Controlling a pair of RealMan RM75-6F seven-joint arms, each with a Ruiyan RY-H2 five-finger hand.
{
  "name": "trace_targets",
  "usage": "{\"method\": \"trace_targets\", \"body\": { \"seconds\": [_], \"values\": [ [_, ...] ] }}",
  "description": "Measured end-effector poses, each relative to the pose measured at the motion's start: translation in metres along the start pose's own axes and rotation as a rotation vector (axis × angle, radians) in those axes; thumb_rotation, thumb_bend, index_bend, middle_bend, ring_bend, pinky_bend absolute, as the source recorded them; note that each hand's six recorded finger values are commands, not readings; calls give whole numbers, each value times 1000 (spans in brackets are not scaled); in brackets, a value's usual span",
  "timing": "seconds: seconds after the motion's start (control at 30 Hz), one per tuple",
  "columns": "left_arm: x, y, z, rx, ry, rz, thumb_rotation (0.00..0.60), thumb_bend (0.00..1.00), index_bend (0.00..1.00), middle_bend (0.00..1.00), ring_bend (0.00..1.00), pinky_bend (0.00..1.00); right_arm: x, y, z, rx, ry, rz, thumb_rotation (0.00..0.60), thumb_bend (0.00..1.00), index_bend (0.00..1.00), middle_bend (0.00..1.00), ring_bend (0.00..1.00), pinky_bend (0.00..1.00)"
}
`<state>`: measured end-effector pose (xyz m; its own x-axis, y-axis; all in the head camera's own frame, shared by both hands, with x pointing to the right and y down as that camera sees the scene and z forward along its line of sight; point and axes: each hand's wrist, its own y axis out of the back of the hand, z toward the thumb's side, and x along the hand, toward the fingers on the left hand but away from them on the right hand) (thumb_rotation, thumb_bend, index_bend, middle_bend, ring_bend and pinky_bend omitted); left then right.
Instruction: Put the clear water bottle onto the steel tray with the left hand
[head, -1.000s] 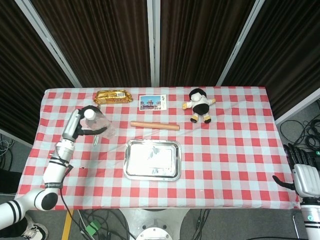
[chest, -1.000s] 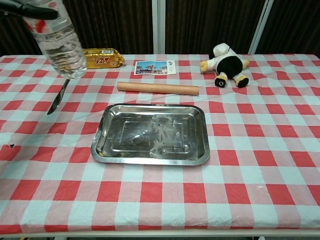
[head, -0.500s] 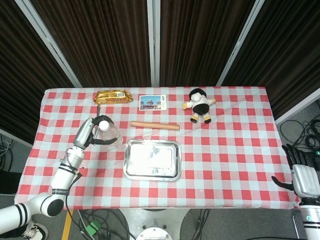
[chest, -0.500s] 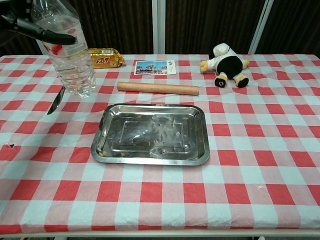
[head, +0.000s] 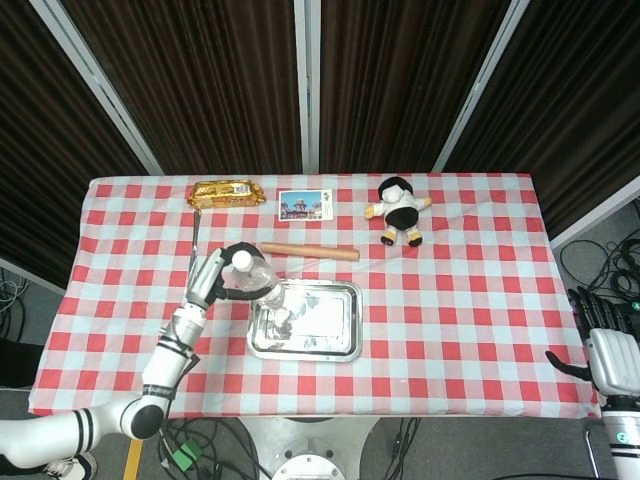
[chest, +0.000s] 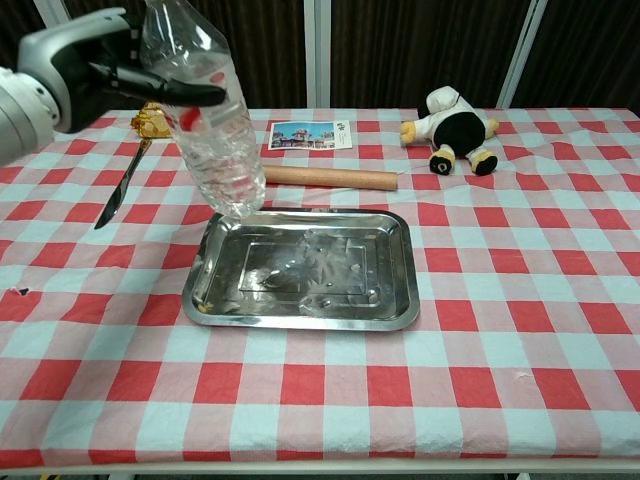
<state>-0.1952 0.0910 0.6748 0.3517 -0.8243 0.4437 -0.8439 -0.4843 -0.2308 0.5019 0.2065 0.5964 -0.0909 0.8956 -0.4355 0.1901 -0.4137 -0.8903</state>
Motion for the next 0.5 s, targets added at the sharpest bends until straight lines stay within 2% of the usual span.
{"method": "trace_targets", "body": {
  "seconds": [0.23, 0.5],
  "values": [
    [-2, -28, -27, -11, 31, -22, 600, 216, 590, 625, 496, 532, -2, 2, -1, -6, -8, -5, 600, 101, 65, 34, 0, 0],
    [0, -30, -25, 16, -45, 14, 600, 216, 590, 625, 496, 528, -6, 3, -4, -13, -27, -2, 600, 101, 64, 34, 0, 0]
  ]
}}
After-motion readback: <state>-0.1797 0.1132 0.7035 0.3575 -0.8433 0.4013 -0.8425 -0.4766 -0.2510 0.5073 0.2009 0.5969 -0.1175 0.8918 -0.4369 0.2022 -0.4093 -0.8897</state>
